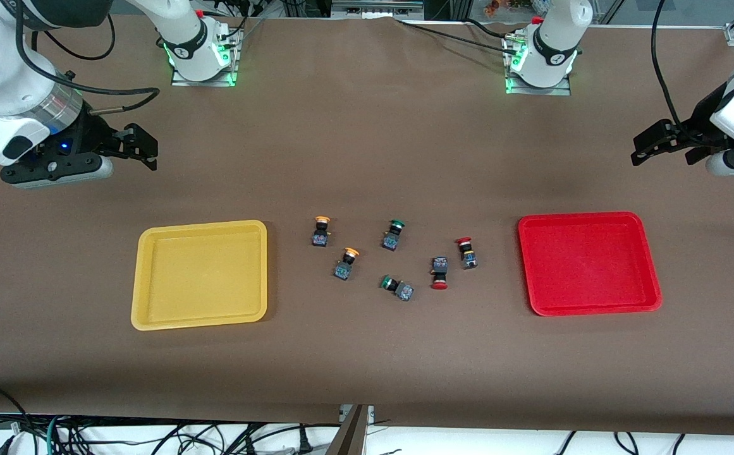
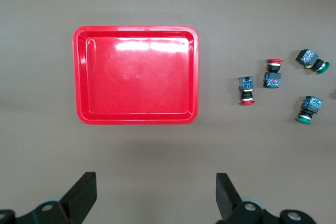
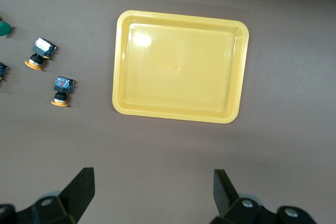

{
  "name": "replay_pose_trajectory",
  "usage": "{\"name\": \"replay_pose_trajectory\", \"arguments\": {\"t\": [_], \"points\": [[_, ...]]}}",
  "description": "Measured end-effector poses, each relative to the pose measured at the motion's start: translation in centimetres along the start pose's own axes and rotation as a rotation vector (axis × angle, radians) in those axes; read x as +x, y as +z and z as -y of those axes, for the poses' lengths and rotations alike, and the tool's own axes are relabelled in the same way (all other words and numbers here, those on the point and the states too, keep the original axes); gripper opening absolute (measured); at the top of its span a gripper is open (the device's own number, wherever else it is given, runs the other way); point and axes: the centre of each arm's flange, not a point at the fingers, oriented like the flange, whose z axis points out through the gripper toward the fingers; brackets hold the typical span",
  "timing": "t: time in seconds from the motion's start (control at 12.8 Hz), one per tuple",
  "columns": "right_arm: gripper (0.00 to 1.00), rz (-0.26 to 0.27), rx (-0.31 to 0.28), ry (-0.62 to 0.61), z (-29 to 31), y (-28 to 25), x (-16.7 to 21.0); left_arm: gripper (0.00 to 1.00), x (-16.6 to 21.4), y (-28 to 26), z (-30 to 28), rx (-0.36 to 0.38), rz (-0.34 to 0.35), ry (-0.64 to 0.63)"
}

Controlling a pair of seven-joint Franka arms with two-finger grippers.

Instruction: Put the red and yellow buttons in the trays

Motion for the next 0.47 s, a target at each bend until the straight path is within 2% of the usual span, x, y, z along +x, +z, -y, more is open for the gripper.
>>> {"name": "replay_pose_trajectory", "arguments": {"t": [0.39,0.47], "points": [[1.0,-0.001,0.0,0.001,0.0,-0.01,0.01,1.0,0.05,0.1,0.15,0.0,0.003,-0.003],[1.0,-0.001,0.0,0.001,-0.01,0.0,0.01,1.0,0.03,0.5,0.14,0.002,0.024,-0.002]]}}
